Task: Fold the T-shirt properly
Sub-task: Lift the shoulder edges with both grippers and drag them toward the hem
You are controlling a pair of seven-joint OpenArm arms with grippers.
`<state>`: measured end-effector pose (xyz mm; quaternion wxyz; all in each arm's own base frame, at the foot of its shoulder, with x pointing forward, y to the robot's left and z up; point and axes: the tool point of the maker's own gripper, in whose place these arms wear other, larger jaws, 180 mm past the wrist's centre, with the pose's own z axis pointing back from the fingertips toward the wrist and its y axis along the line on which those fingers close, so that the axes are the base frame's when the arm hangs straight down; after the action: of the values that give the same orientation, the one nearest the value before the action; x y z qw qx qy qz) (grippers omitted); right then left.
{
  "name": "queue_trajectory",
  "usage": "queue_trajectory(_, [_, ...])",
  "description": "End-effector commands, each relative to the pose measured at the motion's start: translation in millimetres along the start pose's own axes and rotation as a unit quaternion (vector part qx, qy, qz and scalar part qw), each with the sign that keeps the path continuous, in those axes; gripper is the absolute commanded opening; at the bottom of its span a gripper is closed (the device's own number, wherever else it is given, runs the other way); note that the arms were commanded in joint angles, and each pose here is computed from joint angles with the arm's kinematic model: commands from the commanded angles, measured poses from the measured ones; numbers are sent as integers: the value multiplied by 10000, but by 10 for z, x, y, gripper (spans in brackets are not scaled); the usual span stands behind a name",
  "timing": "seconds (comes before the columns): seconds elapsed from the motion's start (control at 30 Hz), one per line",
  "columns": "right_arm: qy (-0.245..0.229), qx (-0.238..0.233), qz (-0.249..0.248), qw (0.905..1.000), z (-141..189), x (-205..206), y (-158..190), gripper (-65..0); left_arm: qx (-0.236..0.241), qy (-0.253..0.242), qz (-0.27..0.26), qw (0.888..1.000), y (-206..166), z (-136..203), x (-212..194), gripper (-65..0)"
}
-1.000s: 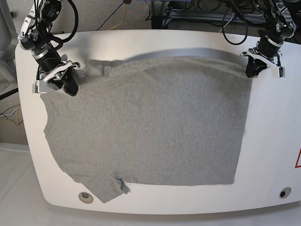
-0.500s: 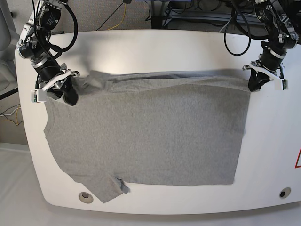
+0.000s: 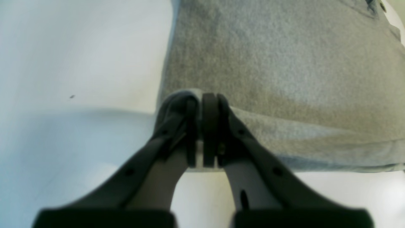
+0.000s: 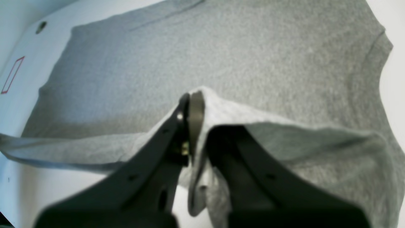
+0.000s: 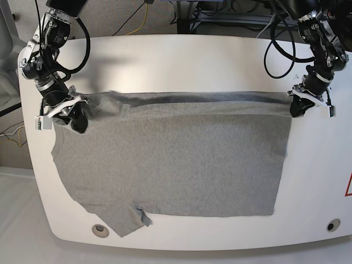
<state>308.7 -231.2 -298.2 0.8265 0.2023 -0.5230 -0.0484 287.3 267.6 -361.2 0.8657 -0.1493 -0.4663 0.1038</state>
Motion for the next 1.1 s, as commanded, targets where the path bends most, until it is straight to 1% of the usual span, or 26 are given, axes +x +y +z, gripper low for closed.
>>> queue_trajectory(0.0, [-314,6,77,9995,-13,207,-27,-650,-49,-275,-61,9996,6,-23,199,-650])
queue_trajectory(0.33, [-397,-30,-46,9992,-168,284,-143,-650,-131,-252,2,9996,5,-156,222,-650])
queue_trajectory(0.4, [-352,-81,-65,9993,-198,291,-220,-650,-49,-215,-7,9998,61,-175,252,-650])
queue_trajectory(0.57, [-325,-120,-114,9993,-258,303,-293,-650,-28,-222,-31,9997,86,-196,296,-650])
queue_trajectory(0.73, [-315,-216,-134,9992,-276,305,-379,-650,-15,-267,-62,9996,113,-195,329,-650])
queue_trajectory(1.0, [-296,-248,-136,9992,-308,317,-422,-650,-6,-282,-116,9995,116,-205,366,-650])
queue_trajectory(1.07, [-284,-276,-255,9989,-326,310,-489,-650,-6,-233,-172,9996,111,-213,351,-650])
